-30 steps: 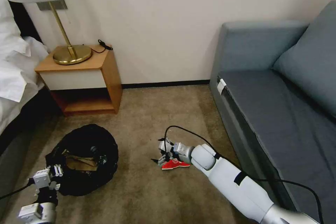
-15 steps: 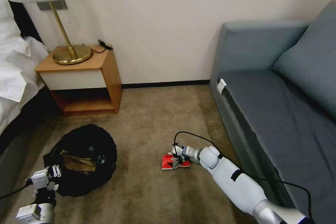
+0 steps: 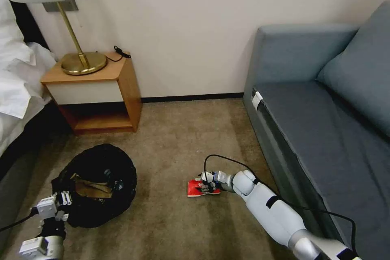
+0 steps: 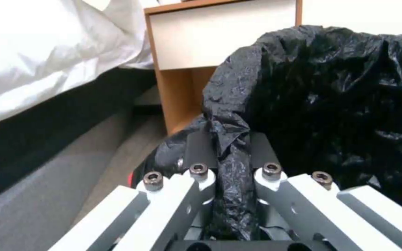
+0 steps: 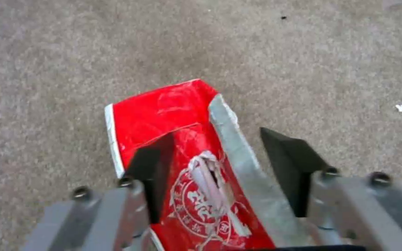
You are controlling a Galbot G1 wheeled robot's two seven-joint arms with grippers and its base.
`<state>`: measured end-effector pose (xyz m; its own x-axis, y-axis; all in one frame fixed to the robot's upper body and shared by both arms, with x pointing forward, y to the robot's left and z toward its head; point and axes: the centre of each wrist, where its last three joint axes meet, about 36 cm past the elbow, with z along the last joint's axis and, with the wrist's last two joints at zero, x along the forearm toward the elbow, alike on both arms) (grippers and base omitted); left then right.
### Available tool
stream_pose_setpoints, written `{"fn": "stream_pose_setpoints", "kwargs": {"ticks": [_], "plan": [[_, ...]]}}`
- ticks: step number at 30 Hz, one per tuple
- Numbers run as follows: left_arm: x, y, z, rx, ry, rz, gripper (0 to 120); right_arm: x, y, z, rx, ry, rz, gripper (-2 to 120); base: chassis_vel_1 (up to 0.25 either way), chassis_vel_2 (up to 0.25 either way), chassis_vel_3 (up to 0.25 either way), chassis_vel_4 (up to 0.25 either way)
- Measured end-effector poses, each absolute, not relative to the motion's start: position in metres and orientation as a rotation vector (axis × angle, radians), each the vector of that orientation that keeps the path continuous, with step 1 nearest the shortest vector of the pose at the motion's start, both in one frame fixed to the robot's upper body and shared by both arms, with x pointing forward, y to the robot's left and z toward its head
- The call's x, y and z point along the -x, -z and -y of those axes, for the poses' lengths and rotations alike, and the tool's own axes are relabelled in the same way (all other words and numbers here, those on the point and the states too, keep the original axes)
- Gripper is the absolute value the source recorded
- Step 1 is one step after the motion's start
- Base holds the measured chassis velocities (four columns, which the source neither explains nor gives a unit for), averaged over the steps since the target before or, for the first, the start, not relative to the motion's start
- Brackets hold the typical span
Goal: Pick up the trash bin, then pick up the garbage on the floor and place it into the trash bin.
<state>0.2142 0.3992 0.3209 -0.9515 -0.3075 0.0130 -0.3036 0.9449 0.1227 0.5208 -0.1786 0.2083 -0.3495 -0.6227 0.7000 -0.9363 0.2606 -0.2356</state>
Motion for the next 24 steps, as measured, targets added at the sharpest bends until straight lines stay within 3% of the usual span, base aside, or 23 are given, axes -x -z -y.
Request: {"fn": "stream_pose_setpoints", "kwargs": {"ticks": [6,13,24], "plan": [[-0.213,-0.320,-0.399,-0.485,0.184,3.068,5,-0.514,-0.207,0.177,-1.430,-0.877,2.069,30,0.000,0.000,0.000,0.000],[-0.213,-0.321,-0.395,-0.476,0.177,3.070,5,-0.499,-0.208,0.162,-1.483,-0.826,2.096,1,0.000,0.000,0.000,0.000],[-0.212,-0.320,-0.393,-0.478,0.179,3.073,5,-0.489,-0.230,0.137,-1.562,-0.705,2.215,0,0.000,0.000,0.000,0.000]]}}
